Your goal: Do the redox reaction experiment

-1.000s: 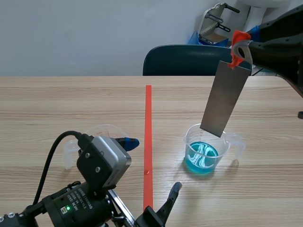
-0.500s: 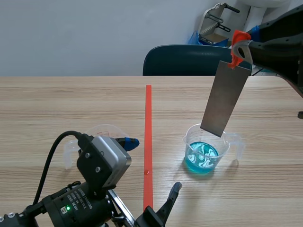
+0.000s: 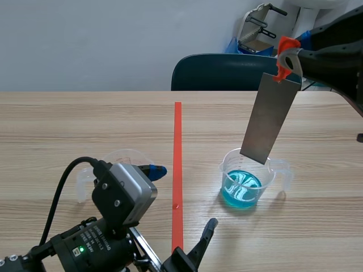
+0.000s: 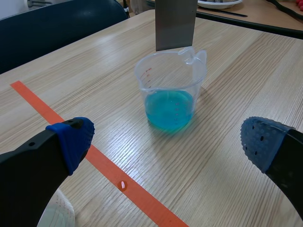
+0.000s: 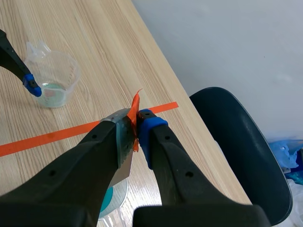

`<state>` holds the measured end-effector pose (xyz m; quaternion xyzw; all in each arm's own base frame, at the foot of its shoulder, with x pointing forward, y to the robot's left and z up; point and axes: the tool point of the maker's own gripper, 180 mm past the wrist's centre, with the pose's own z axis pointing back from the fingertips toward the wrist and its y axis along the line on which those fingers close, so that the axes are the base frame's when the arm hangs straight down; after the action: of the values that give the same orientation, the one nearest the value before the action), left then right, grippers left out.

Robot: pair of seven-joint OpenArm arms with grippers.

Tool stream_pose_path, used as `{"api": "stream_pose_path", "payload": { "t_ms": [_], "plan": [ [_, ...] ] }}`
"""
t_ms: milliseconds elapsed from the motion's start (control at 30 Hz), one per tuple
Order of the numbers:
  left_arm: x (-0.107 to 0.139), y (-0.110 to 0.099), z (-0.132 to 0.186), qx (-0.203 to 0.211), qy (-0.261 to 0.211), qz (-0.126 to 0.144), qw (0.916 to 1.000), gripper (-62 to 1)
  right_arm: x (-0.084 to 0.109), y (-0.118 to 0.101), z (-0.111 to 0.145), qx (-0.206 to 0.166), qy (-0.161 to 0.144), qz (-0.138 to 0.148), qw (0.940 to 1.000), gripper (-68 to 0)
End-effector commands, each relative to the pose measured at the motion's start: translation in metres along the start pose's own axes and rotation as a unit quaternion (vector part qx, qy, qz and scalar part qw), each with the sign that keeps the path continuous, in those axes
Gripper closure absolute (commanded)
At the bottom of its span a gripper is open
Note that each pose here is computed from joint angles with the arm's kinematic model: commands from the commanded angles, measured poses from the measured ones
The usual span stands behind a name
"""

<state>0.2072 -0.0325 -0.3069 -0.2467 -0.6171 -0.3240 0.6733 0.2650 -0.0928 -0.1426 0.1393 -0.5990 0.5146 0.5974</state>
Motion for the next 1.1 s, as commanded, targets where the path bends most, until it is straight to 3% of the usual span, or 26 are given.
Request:
{"api": "stream_pose_path", "payload": {
  "t_ms": [0, 367, 400, 500, 733, 1067],
  "plan": [
    [0.013, -0.001, -0.004, 0.003, -0.023, 0.002, 0.9997, -62.3, 0.005, -0.002, 0.002, 0.001, -0.006, 0.004, 1.0, -0.8],
    [0.021, -0.002, -0.011, -0.008, -0.036, 0.005, 0.9993, -62.3, 0.005, -0.002, 0.002, 0.0, -0.007, 0.003, 1.0, -0.8],
    [0.023, -0.001, -0.014, -0.007, -0.04, 0.004, 0.9992, -59.3, 0.005, -0.002, 0.002, 0.0, -0.007, 0.003, 1.0, -0.8],
    [0.032, 0.004, -0.024, -0.003, -0.053, 0.0, 0.9986, -37.9, 0.005, -0.002, 0.002, 0.0, -0.007, 0.003, 1.0, -0.8],
    [0.036, 0.022, -0.062, 0.015, -0.056, -0.007, 0.9983, -4.1, 0.005, -0.002, 0.002, 0.0, -0.007, 0.003, 1.0, -0.8],
    [0.025, 0.029, -0.108, -0.001, -0.052, 0.015, 0.9985, -3.6, 0.005, -0.002, 0.002, 0.0, -0.007, 0.003, 1.0, -0.8]
  ]
}}
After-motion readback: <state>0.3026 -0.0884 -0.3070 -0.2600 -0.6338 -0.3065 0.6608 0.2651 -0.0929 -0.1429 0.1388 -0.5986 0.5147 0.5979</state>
